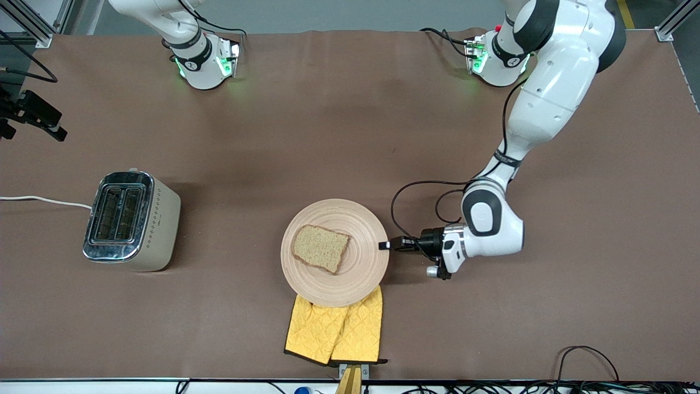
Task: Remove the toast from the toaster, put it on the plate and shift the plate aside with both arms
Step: 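Slide the plate with toast away from the toaster using the left gripper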
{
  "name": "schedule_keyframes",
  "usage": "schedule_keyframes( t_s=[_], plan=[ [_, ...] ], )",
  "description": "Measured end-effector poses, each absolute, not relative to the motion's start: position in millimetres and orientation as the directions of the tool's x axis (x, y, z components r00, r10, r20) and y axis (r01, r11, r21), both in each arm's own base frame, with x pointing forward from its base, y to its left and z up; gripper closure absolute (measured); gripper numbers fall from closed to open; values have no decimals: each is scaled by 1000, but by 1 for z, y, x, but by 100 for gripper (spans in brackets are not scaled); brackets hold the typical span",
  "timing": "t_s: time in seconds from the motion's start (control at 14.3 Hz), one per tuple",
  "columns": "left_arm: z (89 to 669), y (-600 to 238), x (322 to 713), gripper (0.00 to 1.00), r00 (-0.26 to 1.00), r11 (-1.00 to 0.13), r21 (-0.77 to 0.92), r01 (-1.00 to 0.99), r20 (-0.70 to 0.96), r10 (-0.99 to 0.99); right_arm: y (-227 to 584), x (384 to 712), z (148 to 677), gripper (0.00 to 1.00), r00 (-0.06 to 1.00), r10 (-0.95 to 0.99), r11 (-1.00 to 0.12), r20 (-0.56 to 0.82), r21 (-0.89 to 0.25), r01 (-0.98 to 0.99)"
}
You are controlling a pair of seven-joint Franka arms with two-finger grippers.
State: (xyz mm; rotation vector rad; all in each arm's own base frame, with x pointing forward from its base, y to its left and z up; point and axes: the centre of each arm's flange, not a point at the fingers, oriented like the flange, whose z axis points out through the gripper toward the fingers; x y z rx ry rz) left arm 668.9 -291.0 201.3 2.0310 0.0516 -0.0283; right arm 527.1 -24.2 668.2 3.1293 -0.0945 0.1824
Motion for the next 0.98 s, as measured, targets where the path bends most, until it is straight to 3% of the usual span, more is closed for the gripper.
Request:
schedule_keyframes(
  t_s=[0.35,0.63,0.98],
  plan=[
    [309,-206,693,91,988,-427,899,101,-39,152,-18,528,661,0,995,-53,-998,81,14,-54],
    [295,-79,703,91,982,-507,851,135,-45,185,-23,527,662,0,996,-43,-999,78,21,-45],
    [255,40,675,91,980,-555,811,186,-108,170,-22,527,665,0,996,-40,-999,83,22,-42]
  ],
)
